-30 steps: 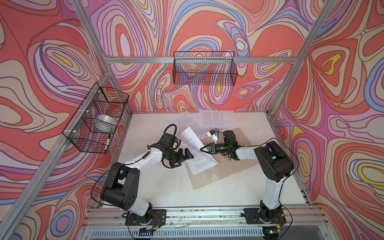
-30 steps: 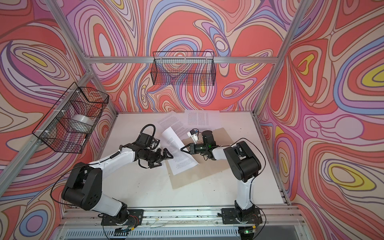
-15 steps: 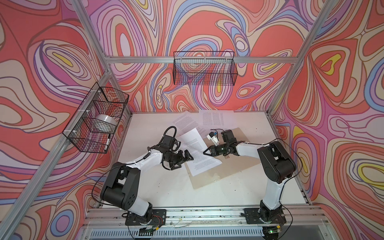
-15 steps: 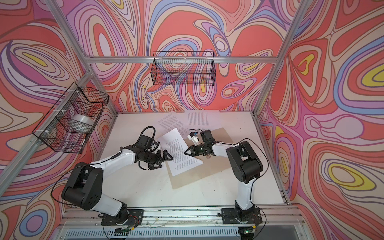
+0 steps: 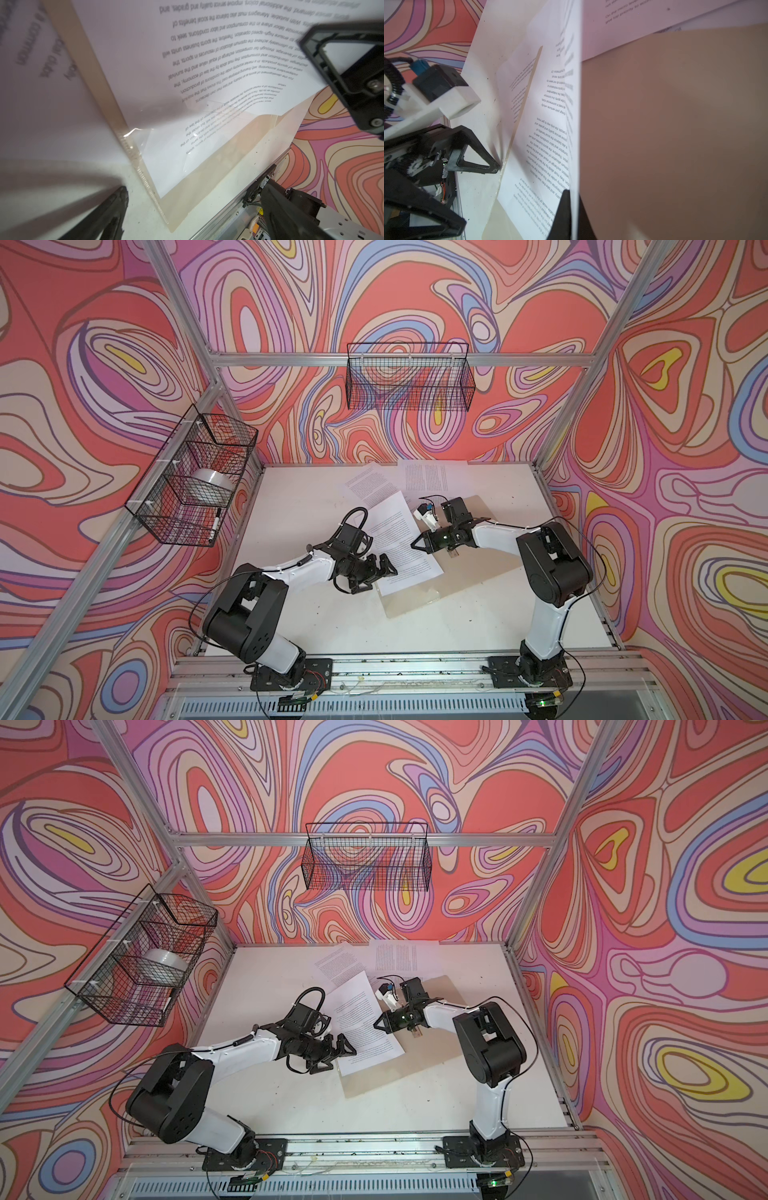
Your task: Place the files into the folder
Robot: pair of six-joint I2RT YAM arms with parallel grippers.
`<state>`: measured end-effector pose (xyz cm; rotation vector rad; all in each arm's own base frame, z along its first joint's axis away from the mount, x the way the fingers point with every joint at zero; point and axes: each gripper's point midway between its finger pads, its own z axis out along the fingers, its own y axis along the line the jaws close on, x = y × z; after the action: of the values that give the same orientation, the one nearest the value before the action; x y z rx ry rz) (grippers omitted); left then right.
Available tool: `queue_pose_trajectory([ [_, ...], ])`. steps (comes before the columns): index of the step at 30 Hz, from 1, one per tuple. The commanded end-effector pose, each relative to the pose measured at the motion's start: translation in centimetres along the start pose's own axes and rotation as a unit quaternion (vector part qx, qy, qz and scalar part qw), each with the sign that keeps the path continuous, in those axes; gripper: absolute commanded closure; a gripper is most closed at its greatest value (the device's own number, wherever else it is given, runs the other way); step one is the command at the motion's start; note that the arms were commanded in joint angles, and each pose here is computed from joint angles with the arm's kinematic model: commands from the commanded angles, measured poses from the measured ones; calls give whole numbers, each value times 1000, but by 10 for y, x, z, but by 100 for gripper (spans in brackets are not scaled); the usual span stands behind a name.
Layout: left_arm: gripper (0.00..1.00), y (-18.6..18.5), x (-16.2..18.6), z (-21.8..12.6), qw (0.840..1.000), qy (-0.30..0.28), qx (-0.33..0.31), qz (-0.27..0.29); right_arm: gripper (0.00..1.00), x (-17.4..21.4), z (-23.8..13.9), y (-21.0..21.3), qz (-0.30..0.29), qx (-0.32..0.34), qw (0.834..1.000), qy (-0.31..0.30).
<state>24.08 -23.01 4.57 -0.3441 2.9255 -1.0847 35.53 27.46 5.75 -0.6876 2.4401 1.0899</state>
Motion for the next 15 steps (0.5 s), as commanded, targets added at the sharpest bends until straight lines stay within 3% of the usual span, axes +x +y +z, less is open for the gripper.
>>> queue_pose_trajectory([
  [1, 0, 4, -9, 8, 1000, -19, 5, -23, 100, 1, 4, -1, -7, -7, 1000, 13],
  [8, 0, 5, -11, 10, 1000, -21, 3, -22, 100, 14, 0, 8, -31, -8, 998, 55],
  [15, 0, 4, -13, 16, 1000, -12, 6, -18, 100, 10, -9, 10, -104, 4, 992, 73],
])
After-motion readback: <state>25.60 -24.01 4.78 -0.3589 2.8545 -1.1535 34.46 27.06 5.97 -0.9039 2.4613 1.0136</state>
